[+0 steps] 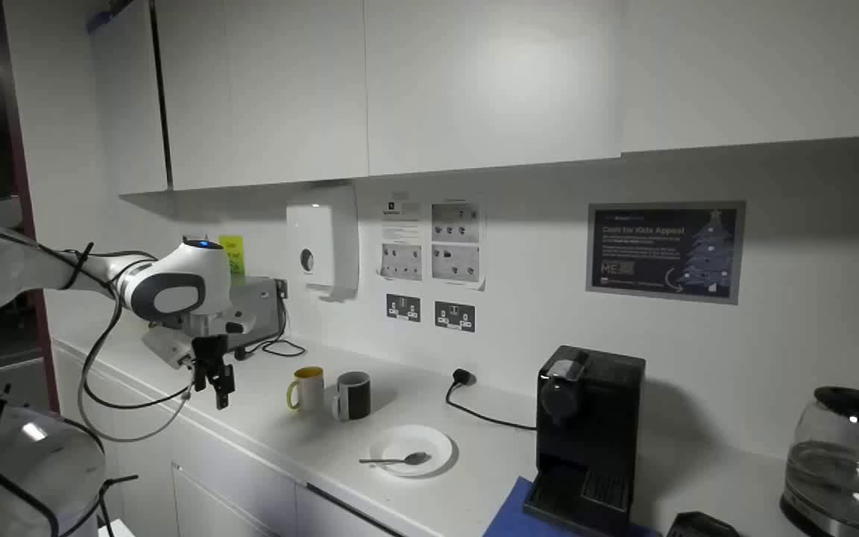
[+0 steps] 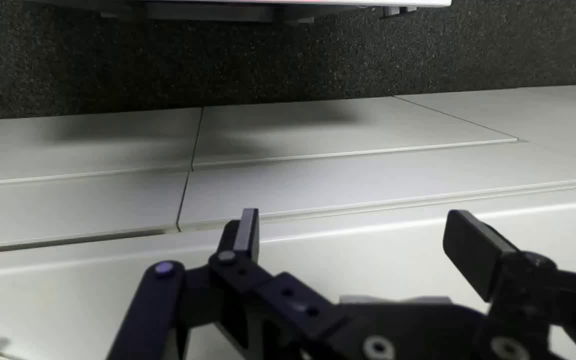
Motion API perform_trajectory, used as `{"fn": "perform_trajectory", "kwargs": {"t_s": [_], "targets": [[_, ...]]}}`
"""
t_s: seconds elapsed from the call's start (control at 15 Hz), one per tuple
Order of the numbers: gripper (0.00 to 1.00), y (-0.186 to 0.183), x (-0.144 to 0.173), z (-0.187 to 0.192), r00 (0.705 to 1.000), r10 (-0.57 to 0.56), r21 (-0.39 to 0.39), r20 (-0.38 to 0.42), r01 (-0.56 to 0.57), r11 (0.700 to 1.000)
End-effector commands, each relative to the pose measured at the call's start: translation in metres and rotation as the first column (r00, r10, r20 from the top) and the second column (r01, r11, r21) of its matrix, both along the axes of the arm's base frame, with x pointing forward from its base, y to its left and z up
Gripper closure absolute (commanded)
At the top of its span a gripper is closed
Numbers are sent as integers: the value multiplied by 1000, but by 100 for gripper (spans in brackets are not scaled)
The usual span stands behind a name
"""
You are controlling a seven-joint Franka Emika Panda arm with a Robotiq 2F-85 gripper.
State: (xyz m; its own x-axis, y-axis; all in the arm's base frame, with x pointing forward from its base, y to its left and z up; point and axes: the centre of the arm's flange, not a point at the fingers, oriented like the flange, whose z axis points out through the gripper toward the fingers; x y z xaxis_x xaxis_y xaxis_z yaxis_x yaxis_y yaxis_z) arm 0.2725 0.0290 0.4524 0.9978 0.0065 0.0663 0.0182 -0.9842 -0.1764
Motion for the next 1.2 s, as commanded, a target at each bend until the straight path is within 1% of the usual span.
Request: {"fn": "perform_trajectory", "kwargs": {"t_s": [0.0,0.73,0.8,1.13], "targets": [[0,0,0,-1,1000,0,0,-3,0,1000],[0,0,2,-4,1000,-5,3,-8,5,1000],[0,1,7,-4,1000,-6,12,-4,6,1000],[0,6,32,-2,1000,-15,11,24,14,1000]]}}
